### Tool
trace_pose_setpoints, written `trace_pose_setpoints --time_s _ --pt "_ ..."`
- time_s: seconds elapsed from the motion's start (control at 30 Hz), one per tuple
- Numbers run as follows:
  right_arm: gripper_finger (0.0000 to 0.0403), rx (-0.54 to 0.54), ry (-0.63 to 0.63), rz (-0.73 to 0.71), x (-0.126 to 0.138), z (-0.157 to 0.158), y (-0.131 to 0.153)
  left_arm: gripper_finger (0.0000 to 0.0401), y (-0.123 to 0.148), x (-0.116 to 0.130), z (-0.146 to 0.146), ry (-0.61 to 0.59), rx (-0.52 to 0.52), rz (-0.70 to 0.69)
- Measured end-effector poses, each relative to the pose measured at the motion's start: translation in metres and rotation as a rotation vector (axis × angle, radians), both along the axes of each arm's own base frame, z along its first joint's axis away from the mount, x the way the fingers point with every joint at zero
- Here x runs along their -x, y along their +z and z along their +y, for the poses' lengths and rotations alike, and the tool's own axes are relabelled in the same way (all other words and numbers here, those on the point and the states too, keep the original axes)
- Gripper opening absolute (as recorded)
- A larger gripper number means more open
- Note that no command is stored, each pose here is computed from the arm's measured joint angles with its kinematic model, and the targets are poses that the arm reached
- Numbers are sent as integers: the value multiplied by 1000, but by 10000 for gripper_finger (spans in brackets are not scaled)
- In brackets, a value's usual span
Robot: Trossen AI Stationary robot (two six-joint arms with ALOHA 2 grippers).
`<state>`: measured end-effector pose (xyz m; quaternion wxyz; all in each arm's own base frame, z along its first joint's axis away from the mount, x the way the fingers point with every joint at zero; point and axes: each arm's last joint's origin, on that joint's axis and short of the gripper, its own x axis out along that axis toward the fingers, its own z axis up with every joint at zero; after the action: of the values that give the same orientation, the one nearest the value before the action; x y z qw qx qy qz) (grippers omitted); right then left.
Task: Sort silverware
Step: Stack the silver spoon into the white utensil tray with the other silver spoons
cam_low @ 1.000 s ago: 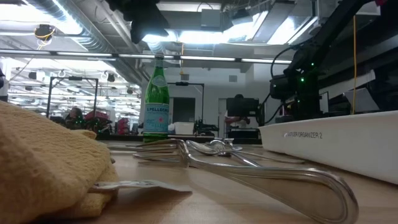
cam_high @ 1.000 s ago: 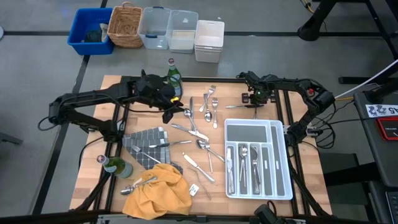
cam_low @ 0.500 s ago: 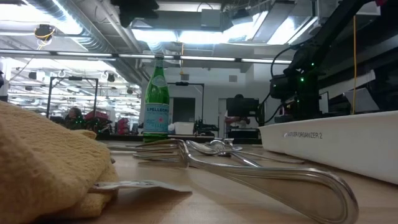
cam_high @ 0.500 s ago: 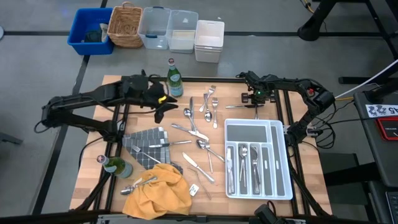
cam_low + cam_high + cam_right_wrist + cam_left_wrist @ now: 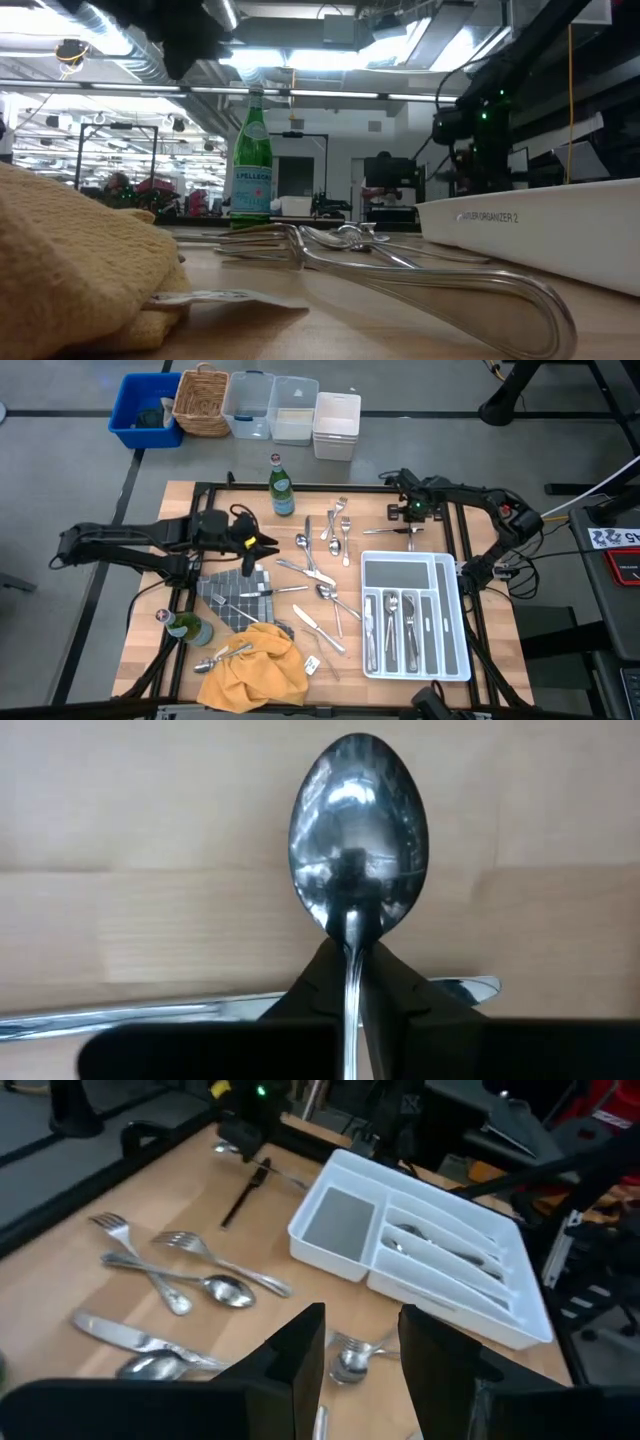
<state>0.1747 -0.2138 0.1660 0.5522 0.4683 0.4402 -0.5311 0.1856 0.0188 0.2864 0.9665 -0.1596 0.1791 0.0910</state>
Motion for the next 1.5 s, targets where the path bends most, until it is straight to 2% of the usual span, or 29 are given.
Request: trace_pose_setpoints --time_s 0.13,0.3,0.43,0.87,1.13,1.5 --pt "14 19 8 -69 -5 -4 21 117 -15 -2 -4 -19 2 19" --pt "15 -8 43 -82 -9 -6 46 117 -22 -1 -6 -33 4 37" --pt "15 -51 94 -115 -12 -7 66 117 -24 -2 -6 -33 2 30" --pt "16 -238 251 -396 -29 2 121 117 -24 -2 -6 -27 16 27" --pt "16 -342 419 -461 -64 42 127 117 -25 -2 -6 -24 25 32" --pt "16 -408 591 -348 -110 136 126 117 -25 -2 -6 -23 27 31"
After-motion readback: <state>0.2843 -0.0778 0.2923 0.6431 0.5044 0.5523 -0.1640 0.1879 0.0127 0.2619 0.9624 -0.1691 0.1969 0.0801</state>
